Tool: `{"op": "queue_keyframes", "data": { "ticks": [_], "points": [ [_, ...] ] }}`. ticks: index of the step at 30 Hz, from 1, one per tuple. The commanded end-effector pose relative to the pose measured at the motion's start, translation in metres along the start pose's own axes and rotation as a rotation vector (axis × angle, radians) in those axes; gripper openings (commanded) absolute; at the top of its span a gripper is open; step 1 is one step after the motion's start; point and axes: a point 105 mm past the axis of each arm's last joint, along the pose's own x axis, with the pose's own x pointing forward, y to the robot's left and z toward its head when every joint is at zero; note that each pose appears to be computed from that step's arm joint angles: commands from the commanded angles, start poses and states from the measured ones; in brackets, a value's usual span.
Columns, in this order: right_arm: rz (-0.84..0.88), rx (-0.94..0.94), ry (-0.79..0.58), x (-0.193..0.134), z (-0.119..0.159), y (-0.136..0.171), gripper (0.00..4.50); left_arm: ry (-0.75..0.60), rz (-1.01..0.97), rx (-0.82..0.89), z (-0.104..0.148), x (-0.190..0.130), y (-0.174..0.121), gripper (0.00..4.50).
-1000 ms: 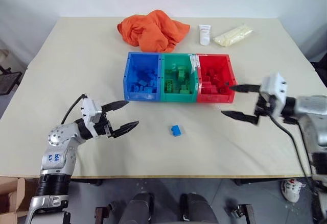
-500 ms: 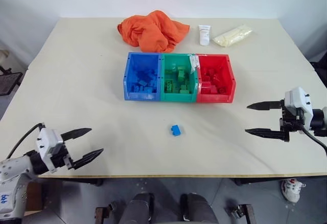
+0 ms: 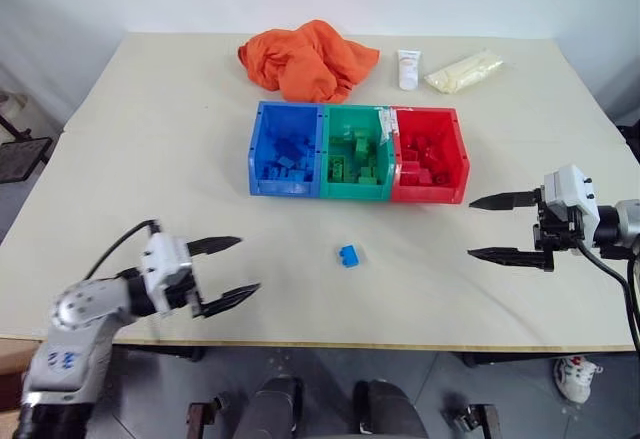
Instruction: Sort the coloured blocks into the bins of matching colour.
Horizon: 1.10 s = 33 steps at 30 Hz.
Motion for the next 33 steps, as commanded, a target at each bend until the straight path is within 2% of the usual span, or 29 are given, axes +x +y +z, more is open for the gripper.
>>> {"op": "queue_keyframes", "data": {
  "ticks": [1, 5, 9, 12, 22, 25, 28, 33],
  "points": [
    [-0.015, -0.033, -0.03, -0.003, 0.011, 0.002, 4.48, -0.019, -0.062, 0.022, 0.006, 0.029, -0.009, 4.5],
    [-0.047, -0.044, -0.035, -0.004, 0.013, 0.005, 4.48, -0.015, -0.111, 0.022, 0.004, 0.067, -0.012, 4.5],
    [-0.101, -0.045, -0.058, -0.008, 0.016, 0.011, 4.48, 0.088, -0.217, 0.05, -0.014, 0.106, -0.021, 4.5],
    [-0.12, -0.036, -0.058, -0.011, 0.014, 0.016, 4.48, 0.042, -0.216, 0.075, -0.007, 0.118, -0.018, 4.5],
    [-0.196, -0.006, -0.063, -0.021, 0.01, 0.03, 4.48, 0.149, -0.252, 0.083, -0.022, 0.139, -0.016, 4.5],
    [-0.202, -0.004, -0.119, -0.025, 0.016, 0.033, 4.5, 0.128, -0.258, 0.092, -0.019, 0.14, -0.016, 3.9],
    [-0.156, -0.002, -0.163, -0.027, 0.021, 0.042, 4.5, 0.128, -0.267, 0.097, -0.02, 0.14, -0.015, 2.96],
    [-0.16, -0.005, -0.147, -0.026, 0.018, 0.042, 4.5, 0.113, -0.274, 0.105, -0.018, 0.144, -0.014, 1.46]
  ]
}}
